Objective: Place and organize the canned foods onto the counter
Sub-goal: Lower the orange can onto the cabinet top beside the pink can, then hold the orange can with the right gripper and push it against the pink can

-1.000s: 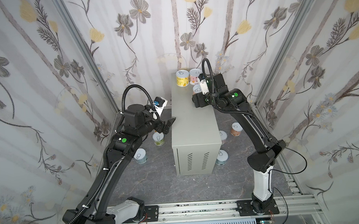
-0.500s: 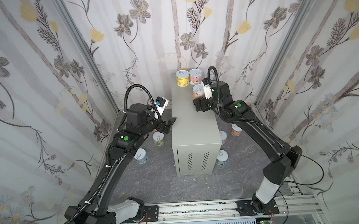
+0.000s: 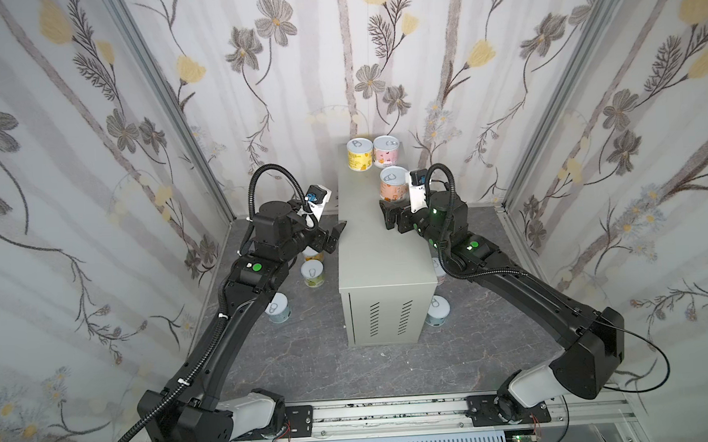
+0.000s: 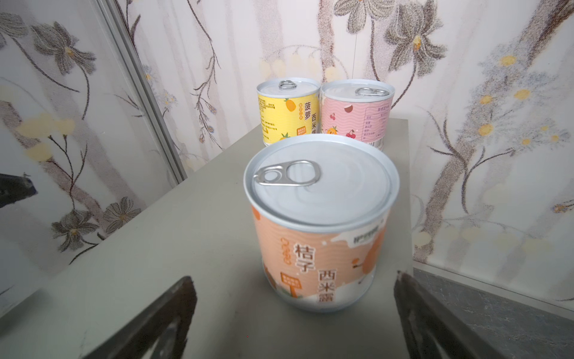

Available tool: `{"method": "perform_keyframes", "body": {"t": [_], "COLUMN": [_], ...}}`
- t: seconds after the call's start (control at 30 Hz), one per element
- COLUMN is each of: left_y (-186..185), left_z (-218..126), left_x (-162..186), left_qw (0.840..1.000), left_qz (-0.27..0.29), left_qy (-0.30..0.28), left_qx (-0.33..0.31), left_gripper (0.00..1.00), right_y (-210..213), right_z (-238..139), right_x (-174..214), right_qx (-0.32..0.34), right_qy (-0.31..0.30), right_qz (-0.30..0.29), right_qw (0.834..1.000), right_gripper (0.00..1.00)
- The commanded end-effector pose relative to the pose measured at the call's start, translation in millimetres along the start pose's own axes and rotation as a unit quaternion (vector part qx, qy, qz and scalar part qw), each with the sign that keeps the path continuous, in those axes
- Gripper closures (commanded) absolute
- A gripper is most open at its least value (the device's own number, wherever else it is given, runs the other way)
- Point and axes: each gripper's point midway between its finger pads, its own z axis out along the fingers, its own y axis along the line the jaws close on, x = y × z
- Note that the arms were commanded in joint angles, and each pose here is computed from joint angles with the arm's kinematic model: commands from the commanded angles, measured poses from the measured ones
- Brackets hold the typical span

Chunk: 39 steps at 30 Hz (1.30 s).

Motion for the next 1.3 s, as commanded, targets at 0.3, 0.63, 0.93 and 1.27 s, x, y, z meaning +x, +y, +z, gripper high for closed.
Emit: {"method": "perform_keyframes", "body": {"t": [0.3,0.63,0.93,1.27], "left_y": [-0.3,9.6,11.4,13.4], "left_z": [21.6,28.3,31.8,32.9], "left_x": [27.7,37.4,40.6,42.0], "left_qw": [0.998,0.998,0.998,0.997], "left_qz": [0.013,0.002,-0.001,0.000], "left_qy": [0.052,0.060,0.065,0.071], "left_qx": [0.017,0.016,0.017,0.014], "left_gripper": [0.00,0.00,0.00,0.00], "right_y": [-1.5,-4.3,-15.1,-27.9], "right_z": [24.3,43.6,58.3,70.6], "right_x": [16.1,20.7,20.3,22.2], "right_qx": [0.015,0.010,0.019,0.034], "right_qy": [0.009,0.010,0.014,0.023], "right_qz": [-0.023,-0.024,-0.017,-0.017], "right_qw": [1.000,1.000,1.000,0.999], "right_gripper": [0.08,0.22,0.25,0.26]}}
